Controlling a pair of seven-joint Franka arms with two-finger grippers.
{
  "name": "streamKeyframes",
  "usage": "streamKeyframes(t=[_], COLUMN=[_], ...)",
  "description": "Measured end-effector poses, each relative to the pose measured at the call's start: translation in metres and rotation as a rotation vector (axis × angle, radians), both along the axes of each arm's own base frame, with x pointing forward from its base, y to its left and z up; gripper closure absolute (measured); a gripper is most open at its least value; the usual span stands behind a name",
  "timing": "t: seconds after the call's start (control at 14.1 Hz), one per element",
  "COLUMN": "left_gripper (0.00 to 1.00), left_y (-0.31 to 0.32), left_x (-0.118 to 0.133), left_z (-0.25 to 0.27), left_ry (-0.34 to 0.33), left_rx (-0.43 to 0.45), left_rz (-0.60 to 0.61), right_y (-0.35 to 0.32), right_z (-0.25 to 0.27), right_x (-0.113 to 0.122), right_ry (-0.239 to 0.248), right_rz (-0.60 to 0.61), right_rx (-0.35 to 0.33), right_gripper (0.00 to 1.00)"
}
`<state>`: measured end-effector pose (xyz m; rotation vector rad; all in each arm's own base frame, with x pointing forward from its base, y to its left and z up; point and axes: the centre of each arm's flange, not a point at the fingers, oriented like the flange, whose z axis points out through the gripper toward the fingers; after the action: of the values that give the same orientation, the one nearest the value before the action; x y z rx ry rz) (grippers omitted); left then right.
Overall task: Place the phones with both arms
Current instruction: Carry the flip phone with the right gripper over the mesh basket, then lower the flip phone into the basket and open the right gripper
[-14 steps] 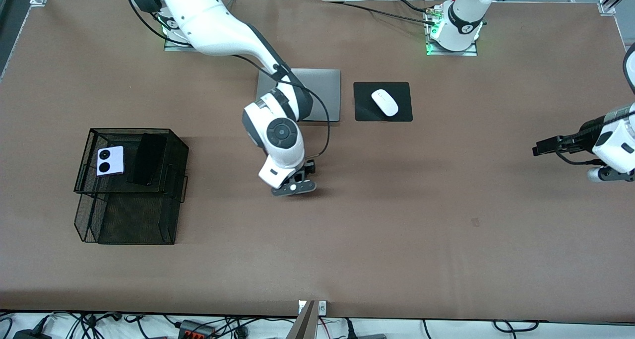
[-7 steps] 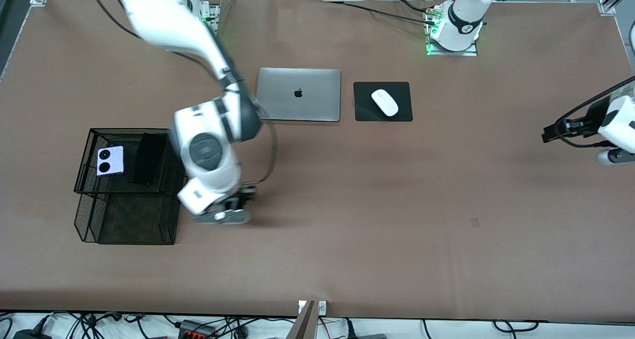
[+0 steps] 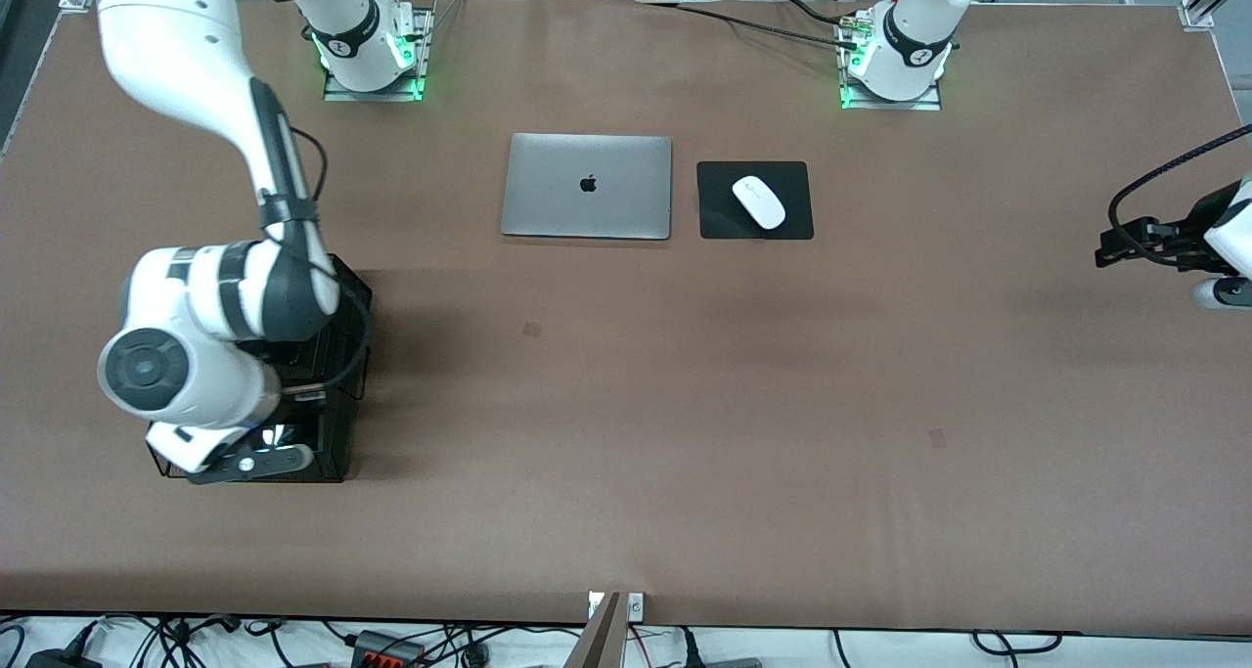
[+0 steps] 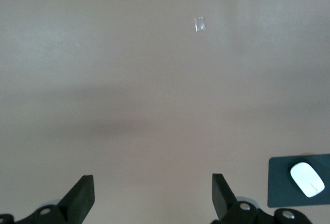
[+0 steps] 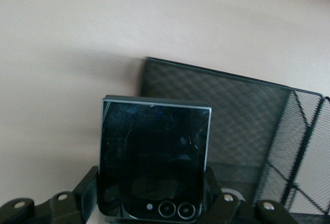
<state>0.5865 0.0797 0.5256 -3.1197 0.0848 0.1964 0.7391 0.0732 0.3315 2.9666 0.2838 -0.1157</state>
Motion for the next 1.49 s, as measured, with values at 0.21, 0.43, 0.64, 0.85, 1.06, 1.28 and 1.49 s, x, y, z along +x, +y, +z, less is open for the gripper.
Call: streamKeyframes(t=[0.21, 0.43, 0.64, 0.85, 1.06, 1.28, 1.49], left_gripper=[0.00, 0.00, 0.00, 0.00, 0.00, 0.00, 0.00], left_y=[-0.013, -0.046, -0.047, -0.036, -0.048, -0.047, -0.058], left_x=[0.001, 0.004, 0.003, 0.000, -0.005, -0.007, -0.007], left_z=[0.001, 0.002, 0.004, 0.009, 0.014, 0.018, 0.018], left_ry=[-0.005, -0.006, -0.008, -0.008, 0.025, 0.026, 0.027], left_rx=[-0.040, -0.039, -0.039, -0.040, -0.043, -0.050, -0.052], left_rz=[0.050, 0.137, 0.154, 0.173, 0.152, 0.154, 0.135], right_y=[-0.046, -0.064, -0.069, -0.070, -0.076, -0.085, -0.082], right_z=[-0.015, -0.025, -0.041, -0.050, -0.061, -0.068, -0.052], right_x=[0.000, 0.003, 0.005, 0.004, 0.002, 0.000, 0.003], right_ry=[0.034, 0.032, 0.008, -0.008, -0.018, -0.018, -0.043], right_rz=[-0.006, 0.006, 0.020, 0.032, 0.042, 0.037, 0.045], right_rx=[0.019, 0.033, 0.032, 0.032, 0.032, 0.042, 0.051], right_gripper=[0.18, 0.18, 0.18, 0.18, 0.18, 0.11, 0.00])
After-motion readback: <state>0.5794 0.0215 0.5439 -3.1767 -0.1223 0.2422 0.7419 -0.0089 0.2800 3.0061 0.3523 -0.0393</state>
